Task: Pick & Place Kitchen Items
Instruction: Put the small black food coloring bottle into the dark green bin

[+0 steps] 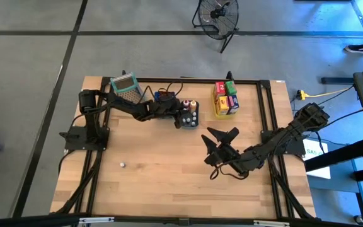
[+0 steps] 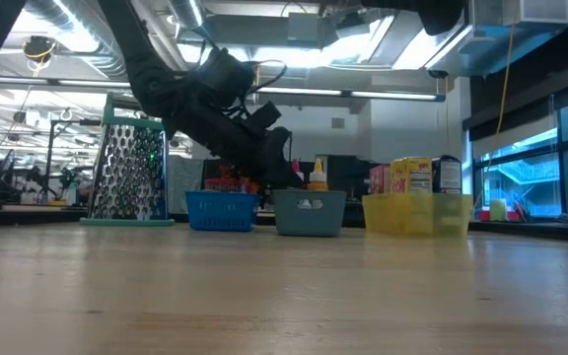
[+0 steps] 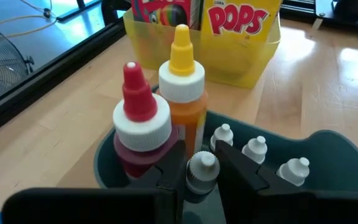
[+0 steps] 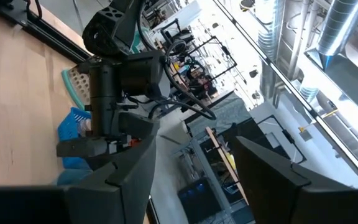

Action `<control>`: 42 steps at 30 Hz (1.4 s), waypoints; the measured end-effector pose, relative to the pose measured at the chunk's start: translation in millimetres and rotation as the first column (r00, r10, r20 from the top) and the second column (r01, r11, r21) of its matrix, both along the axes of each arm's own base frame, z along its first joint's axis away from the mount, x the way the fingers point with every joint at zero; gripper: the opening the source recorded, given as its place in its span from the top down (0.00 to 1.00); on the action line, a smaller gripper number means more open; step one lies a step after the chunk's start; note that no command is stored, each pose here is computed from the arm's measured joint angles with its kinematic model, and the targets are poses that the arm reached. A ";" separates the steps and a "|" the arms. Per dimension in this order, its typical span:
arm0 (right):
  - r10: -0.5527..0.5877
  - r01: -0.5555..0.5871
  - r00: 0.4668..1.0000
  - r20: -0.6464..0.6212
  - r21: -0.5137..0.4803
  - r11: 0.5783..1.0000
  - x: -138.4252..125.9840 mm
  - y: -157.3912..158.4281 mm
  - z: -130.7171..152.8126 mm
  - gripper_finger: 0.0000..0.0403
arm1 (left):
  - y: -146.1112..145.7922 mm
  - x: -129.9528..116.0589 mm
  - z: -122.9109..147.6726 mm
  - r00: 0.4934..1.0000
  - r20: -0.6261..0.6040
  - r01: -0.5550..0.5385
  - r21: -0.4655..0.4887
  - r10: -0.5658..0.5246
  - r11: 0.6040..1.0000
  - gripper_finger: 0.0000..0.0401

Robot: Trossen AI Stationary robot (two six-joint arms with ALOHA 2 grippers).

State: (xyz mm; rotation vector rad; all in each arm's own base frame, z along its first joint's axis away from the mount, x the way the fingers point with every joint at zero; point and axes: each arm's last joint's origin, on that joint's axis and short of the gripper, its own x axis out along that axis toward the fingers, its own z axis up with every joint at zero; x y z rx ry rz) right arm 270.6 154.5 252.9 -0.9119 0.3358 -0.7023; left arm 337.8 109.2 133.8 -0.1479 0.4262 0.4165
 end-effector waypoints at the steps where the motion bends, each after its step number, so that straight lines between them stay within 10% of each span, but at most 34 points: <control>1: 0.000 0.000 1.000 0.000 0.000 1.000 0.0 0.0 0.0 0.46 | 0.0 0.0 0.0 1.000 0.001 0.000 -0.002 0.000 1.000 0.84; 24: 0.000 0.000 1.000 -0.002 -0.001 1.000 0.0 0.0 -0.3 0.46 | -5.5 -1.8 15.1 0.989 -0.106 0.096 -0.090 -0.105 0.991 0.84; 42: -0.001 0.000 1.000 -0.022 -0.008 1.000 0.1 0.1 -3.7 0.46 | -0.2 16.1 40.8 0.982 -0.150 0.120 0.019 -0.116 0.993 0.84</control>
